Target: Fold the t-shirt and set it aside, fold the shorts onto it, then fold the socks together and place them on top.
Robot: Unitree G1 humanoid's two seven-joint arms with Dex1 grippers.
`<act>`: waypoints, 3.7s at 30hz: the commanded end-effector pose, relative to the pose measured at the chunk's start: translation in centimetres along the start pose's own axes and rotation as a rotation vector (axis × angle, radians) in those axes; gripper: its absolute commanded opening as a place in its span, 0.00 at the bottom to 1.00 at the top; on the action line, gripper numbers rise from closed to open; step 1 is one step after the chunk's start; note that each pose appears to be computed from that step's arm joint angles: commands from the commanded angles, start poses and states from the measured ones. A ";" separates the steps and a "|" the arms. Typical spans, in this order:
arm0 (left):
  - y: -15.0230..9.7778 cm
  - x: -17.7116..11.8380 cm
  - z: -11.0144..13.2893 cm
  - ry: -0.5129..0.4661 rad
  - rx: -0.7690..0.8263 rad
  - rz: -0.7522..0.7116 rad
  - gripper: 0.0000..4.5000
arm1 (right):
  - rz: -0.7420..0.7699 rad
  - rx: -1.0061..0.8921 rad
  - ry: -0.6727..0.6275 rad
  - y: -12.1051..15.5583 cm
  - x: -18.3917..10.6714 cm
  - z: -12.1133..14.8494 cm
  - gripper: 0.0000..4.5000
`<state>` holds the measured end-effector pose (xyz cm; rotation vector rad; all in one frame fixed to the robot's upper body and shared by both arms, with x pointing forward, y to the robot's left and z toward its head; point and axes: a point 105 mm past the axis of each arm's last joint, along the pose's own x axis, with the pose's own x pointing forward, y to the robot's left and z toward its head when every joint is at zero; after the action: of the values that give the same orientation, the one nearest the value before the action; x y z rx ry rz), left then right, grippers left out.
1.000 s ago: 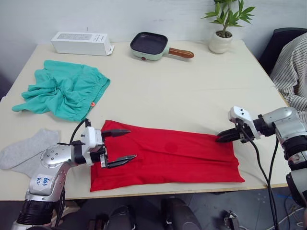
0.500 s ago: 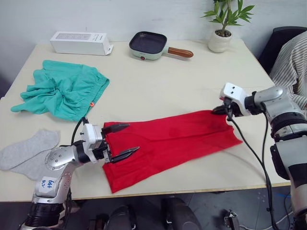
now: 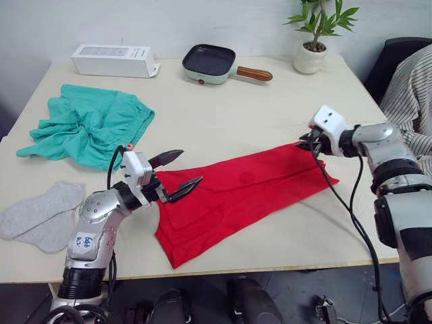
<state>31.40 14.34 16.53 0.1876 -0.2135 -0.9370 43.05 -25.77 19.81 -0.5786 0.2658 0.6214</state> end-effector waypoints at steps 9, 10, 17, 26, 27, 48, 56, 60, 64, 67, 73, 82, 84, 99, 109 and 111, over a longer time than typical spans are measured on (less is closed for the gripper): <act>5.1 1.5 -2.0 0.184 0.107 -0.060 1.00 | 0.124 0.744 0.011 0.8 -8.0 -3.4 1.00; 5.5 1.7 -2.4 0.200 0.089 -0.062 1.00 | 0.128 0.793 0.038 2.1 -8.2 -4.2 1.00; 7.0 3.4 -4.2 0.289 0.035 -0.077 1.00 | 0.180 0.995 0.139 10.5 -8.2 -6.4 1.00; 6.5 5.6 -4.5 0.312 0.045 -0.154 1.00 | 0.162 0.992 0.036 13.2 -6.5 -4.5 1.00; 6.6 5.7 -4.4 0.309 0.044 -0.156 1.00 | 0.144 0.979 -0.004 12.5 -6.7 -4.0 1.00; 5.9 5.3 -5.3 0.302 0.031 -0.185 1.00 | 0.341 1.125 0.088 13.1 -11.1 -4.4 1.00; 5.7 6.0 -6.0 0.384 -0.056 -0.212 1.00 | 0.331 1.183 0.091 16.7 -6.4 -4.6 1.00; 4.9 6.1 -6.7 0.439 -0.112 -0.266 1.00 | 0.327 1.201 0.076 17.5 -4.8 -4.0 1.00; 4.3 6.3 -7.0 0.461 -0.128 -0.307 0.87 | 0.274 1.207 0.077 17.5 -3.7 -4.0 0.80; 4.1 6.2 -7.3 0.491 -0.144 -0.322 0.68 | 0.236 1.194 0.067 17.2 -3.3 -4.2 0.58; 4.1 5.4 -7.8 0.520 -0.150 -0.323 0.28 | 0.202 1.168 0.000 16.4 -3.0 -3.6 0.13; 3.3 3.6 -6.5 0.435 -0.194 -0.286 0.00 | 0.145 1.041 -0.036 13.4 -2.3 -3.3 0.00; 2.5 2.9 -6.0 0.424 -0.188 -0.261 0.00 | 0.122 0.961 -0.034 12.0 -1.5 -3.3 0.00; -5.2 1.7 -4.0 0.327 -0.270 0.102 0.00 | 0.113 0.550 -0.061 6.3 5.3 0.1 0.00; -4.2 1.4 -2.9 0.332 -0.325 -0.021 0.35 | 0.215 0.581 -0.055 5.2 2.5 0.0 0.14; -2.1 1.9 -2.2 0.335 -0.302 -0.041 0.49 | 0.291 0.576 -0.072 5.7 0.6 -0.1 0.29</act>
<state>30.71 11.55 12.59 0.0701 0.2814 -0.9123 41.02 -21.96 15.11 0.0231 0.4934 0.7227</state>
